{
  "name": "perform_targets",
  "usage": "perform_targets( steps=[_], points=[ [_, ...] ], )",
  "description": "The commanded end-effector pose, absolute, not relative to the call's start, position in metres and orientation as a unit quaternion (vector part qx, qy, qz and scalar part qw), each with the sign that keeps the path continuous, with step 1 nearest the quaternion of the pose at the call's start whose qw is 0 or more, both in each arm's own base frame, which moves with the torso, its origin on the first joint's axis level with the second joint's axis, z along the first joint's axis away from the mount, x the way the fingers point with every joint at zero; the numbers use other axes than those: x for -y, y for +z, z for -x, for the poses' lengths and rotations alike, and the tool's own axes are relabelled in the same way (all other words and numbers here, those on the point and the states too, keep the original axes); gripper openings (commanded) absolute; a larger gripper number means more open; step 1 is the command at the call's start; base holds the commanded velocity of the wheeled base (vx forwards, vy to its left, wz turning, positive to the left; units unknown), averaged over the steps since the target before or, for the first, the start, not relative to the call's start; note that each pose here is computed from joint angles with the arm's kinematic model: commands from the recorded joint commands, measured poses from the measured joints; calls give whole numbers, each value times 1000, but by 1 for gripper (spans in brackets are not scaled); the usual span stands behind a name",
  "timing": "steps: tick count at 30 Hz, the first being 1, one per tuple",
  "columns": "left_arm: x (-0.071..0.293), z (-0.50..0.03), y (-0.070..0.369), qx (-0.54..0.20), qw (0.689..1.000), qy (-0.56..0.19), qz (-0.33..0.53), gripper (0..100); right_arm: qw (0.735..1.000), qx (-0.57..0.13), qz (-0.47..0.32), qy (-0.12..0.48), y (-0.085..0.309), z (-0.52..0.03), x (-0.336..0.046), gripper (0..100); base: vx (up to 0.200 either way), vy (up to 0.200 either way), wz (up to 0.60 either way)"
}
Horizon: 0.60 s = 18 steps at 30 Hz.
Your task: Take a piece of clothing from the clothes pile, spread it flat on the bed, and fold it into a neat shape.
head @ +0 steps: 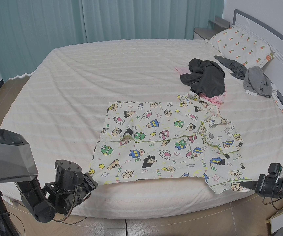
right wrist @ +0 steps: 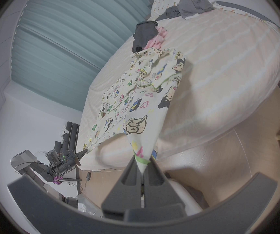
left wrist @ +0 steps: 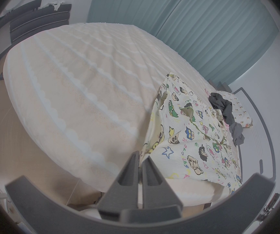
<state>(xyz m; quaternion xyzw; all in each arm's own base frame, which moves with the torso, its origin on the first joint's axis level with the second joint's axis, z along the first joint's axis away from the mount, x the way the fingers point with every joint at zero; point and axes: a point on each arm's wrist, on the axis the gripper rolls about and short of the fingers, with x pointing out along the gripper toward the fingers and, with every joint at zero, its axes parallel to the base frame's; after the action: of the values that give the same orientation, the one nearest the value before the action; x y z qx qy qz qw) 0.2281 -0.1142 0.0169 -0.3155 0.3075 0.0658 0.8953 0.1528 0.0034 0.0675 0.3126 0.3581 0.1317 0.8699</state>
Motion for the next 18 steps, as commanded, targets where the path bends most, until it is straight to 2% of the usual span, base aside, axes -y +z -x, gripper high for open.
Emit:
perform_targets(
  steps=[1,18],
  points=[
    [114,-229,7,-320,898,71,294,0,875,-344,-313,137,76,-136,-3,0,0,0,0],
    [107,-218,4,-340,894,78,282,0,864,-398,-278,138,73,-101,-5,0,0,0,0]
  ],
)
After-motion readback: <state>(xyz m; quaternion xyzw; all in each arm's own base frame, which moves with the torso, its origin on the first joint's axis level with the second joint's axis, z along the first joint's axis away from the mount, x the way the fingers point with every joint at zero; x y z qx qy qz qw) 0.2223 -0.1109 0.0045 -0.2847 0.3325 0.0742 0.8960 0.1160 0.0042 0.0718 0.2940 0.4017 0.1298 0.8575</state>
